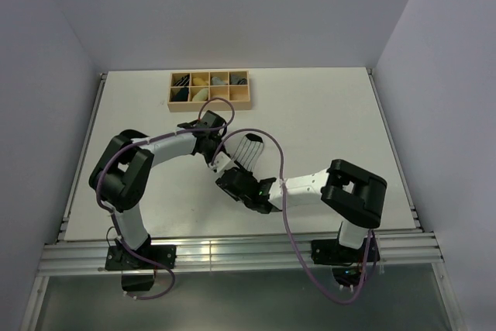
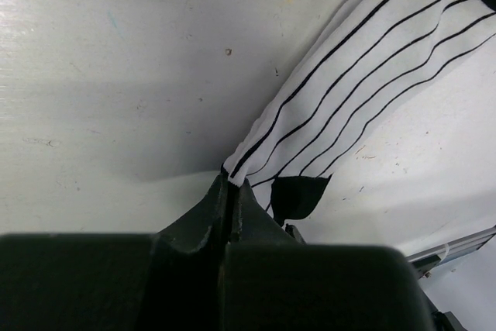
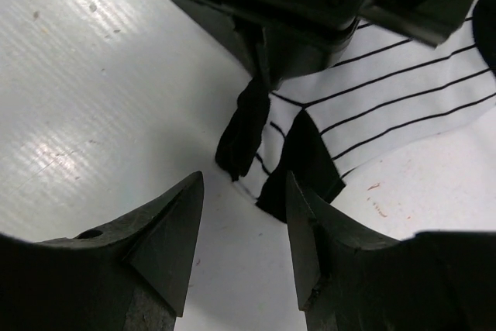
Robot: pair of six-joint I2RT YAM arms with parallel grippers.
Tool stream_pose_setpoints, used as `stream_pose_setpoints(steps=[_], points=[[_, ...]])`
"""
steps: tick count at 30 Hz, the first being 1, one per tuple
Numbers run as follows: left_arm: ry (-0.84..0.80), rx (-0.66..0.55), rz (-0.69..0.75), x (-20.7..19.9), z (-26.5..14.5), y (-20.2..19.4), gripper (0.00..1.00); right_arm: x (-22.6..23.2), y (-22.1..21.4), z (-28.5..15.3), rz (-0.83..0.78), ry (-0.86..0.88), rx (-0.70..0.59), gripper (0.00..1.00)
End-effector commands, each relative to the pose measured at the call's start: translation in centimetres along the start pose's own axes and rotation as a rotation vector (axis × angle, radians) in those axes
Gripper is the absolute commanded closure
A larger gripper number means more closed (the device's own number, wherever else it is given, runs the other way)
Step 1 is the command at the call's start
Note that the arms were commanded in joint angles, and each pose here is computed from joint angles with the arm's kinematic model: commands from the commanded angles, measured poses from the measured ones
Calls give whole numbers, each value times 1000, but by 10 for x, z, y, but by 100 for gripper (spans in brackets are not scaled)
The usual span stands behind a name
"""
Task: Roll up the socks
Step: Roll the sock at the center of the board.
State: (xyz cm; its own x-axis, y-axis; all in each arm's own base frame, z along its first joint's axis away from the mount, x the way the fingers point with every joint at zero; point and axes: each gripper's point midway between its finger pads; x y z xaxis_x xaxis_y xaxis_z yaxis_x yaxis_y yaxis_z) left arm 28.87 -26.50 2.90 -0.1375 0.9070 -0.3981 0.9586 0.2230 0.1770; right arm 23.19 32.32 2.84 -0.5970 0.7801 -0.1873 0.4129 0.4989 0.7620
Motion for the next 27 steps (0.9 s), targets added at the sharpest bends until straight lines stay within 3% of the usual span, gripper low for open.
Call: stream_pose_setpoints(steps=[1,11,15,18,19,22,23,27], points=[[-23,0,26,-9,-3,4,99,-2,32,5,-16,-45,-86,46],[-24,7,36,-10,-3,3,99,2,14,15,-86,-48,-53,50],[-25,8,36,-10,-2,4,100,2,6,19,-100,-66,-34,56],[-28,12,37,-10,-2,3,100,4,4,20,-97,-56,-30,69],[-31,11,40,-11,-1,3,99,6,5,20,-95,-42,-29,80],[-54,-5,35,-14,-6,4,99,11,3,15,-77,-4,-22,98],[-51,-19,32,-14,-8,6,96,11,3,13,-58,3,-24,100],[-52,-75,18,-14,-21,13,64,13,0,4,48,81,-12,100]])
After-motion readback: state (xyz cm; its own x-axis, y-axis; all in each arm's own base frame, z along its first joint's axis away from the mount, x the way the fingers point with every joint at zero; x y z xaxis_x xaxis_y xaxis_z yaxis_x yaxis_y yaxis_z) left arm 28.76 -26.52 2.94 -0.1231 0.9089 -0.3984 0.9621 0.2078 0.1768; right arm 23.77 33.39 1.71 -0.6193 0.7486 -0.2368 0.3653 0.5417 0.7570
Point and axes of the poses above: each gripper's point midway between its finger pads, its own z axis out along the fingers, its own x axis along the line the jaws close on, y = z × x, and after that the axes turned 7 degrees about z, right-handed
